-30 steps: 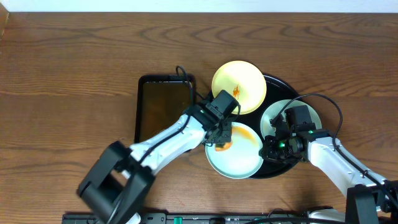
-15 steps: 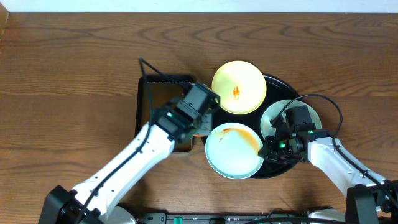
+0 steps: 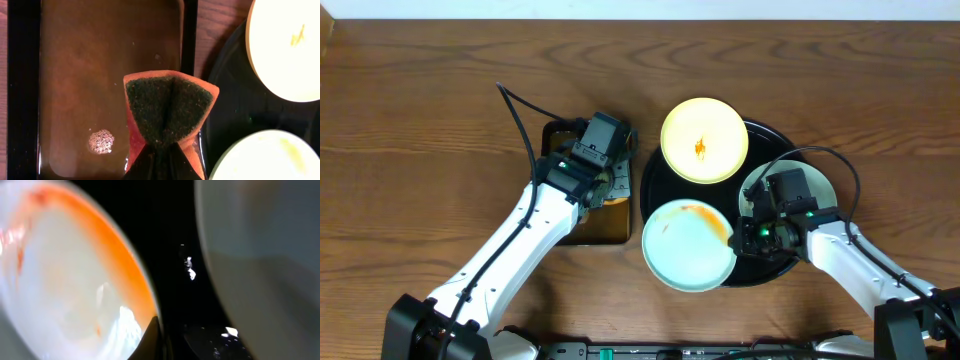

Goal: Clean dirty plates on tray and stack at the side

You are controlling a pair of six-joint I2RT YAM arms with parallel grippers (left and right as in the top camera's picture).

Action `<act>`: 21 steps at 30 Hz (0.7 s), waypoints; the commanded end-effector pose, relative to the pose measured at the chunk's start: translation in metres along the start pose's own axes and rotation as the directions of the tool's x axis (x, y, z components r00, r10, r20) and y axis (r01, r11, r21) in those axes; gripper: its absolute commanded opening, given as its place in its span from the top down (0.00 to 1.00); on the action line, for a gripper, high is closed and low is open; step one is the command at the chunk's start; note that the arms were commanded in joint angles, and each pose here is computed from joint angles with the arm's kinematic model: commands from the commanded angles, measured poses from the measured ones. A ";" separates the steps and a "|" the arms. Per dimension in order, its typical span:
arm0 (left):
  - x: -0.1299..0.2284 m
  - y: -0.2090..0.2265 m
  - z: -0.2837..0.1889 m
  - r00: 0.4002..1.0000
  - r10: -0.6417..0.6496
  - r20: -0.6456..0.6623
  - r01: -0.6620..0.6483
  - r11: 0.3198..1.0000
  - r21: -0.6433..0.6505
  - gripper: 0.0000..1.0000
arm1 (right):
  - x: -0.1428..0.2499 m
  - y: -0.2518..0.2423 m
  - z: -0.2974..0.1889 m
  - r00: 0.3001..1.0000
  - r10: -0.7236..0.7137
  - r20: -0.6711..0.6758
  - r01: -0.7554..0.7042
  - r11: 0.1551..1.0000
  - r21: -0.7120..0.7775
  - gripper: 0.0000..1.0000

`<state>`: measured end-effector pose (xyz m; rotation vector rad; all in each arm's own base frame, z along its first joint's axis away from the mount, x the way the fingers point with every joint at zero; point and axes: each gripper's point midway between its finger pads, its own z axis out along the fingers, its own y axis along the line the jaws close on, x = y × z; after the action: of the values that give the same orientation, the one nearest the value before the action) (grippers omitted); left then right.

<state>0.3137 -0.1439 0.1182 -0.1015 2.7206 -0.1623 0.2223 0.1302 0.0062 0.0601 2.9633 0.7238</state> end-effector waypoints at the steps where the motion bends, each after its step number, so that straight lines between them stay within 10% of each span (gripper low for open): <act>1: -0.001 0.004 0.002 1.000 0.015 0.001 -0.015 1.000 -0.020 0.92 | 0.005 0.001 0.003 1.000 -0.007 -0.014 0.007 1.000 -0.002 0.99; 21: -0.001 0.004 0.002 1.000 0.015 0.000 -0.015 1.000 -0.021 0.93 | -0.053 -0.016 -0.109 0.970 -0.127 0.206 0.032 0.910 0.413 0.99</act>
<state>0.3126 -0.1433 0.1176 -0.1012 2.7258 -0.1587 0.2537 0.0807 0.0821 0.0591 2.8632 0.2403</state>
